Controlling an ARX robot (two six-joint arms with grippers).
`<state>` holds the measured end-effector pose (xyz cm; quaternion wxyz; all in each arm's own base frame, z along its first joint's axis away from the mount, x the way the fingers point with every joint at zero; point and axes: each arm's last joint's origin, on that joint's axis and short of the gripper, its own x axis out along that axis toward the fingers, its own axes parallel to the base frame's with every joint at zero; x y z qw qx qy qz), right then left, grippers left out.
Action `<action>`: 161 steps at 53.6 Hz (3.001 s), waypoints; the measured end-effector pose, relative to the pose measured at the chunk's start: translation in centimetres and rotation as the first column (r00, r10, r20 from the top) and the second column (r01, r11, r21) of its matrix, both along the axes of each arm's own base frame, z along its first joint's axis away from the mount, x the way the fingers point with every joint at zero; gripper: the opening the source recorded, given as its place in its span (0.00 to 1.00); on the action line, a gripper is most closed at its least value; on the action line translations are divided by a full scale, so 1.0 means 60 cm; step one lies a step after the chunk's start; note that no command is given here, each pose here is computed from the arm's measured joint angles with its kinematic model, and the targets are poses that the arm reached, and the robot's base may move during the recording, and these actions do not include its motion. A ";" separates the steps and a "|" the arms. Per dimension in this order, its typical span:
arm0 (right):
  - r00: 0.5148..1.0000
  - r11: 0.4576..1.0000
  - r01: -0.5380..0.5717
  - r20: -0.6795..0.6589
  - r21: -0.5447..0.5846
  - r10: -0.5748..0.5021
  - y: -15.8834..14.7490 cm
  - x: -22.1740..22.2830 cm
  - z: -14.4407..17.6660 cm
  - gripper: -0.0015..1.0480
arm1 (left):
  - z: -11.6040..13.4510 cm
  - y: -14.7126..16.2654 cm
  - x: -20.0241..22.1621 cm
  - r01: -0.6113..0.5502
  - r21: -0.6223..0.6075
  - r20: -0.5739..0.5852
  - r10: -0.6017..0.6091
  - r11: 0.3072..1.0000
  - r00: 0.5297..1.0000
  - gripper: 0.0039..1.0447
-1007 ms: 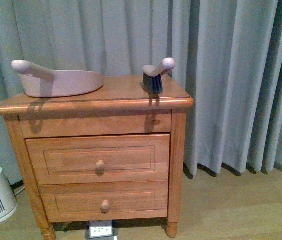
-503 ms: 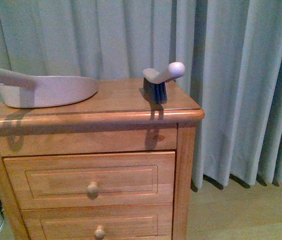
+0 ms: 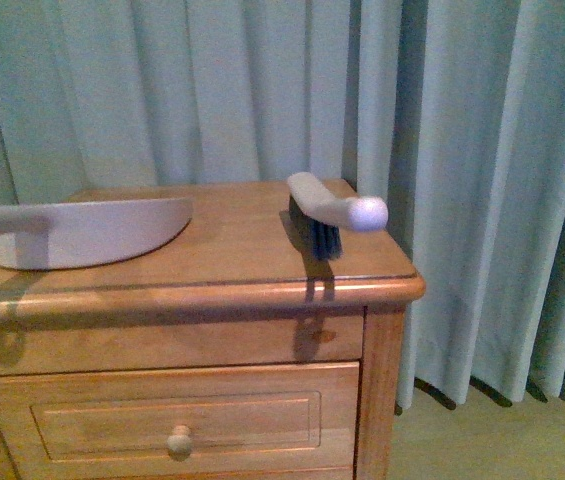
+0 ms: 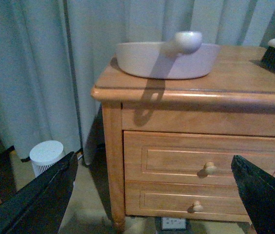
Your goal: Clean up trash
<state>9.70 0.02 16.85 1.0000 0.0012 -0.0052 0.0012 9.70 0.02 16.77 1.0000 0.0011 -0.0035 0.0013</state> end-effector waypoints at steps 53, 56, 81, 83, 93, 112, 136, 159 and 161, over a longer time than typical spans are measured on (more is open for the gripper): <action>1.000 1.000 0.000 0.000 0.000 0.000 0.000 0.000 0.000 0.93 | 0.180 -0.048 0.309 0.025 0.091 -0.551 0.029 0.996 0.834 0.93; 1.000 1.000 0.000 0.000 0.000 0.000 0.000 0.000 0.000 0.93 | 0.170 -0.058 0.337 0.017 0.116 -0.591 0.056 0.993 0.805 0.93; 1.000 1.000 0.000 0.000 0.000 0.000 0.000 0.000 0.000 0.93 | 0.051 -0.073 0.443 0.005 0.152 -0.740 0.110 0.988 0.663 0.93; 1.000 1.000 0.000 0.000 0.000 0.000 0.000 0.000 0.000 0.93 | 0.041 -0.073 0.447 0.001 0.158 -0.745 0.118 0.987 0.657 0.93; 1.000 1.000 0.000 0.000 0.000 0.000 0.000 0.000 0.000 0.93 | 0.019 -0.069 0.462 -0.005 0.161 -0.755 0.126 0.987 0.644 0.93; 1.000 1.000 0.000 0.000 0.000 0.000 0.000 0.000 0.000 0.93 | 0.009 -0.059 0.473 -0.012 0.189 -0.749 0.152 0.982 0.644 0.69; 1.000 1.000 0.000 0.000 0.000 0.000 0.000 0.000 0.000 0.93 | 0.036 -0.062 0.464 -0.005 0.188 -0.667 0.132 0.982 0.733 0.26; 1.000 1.000 0.000 0.000 0.000 0.000 0.000 0.000 0.000 0.93 | 0.237 -0.064 0.219 -0.091 0.183 0.160 0.061 0.979 0.985 0.26; 1.000 1.000 0.000 0.000 0.000 0.000 0.000 0.000 0.000 0.93 | 0.243 -0.058 0.190 -0.104 0.171 0.205 0.067 0.980 0.976 0.26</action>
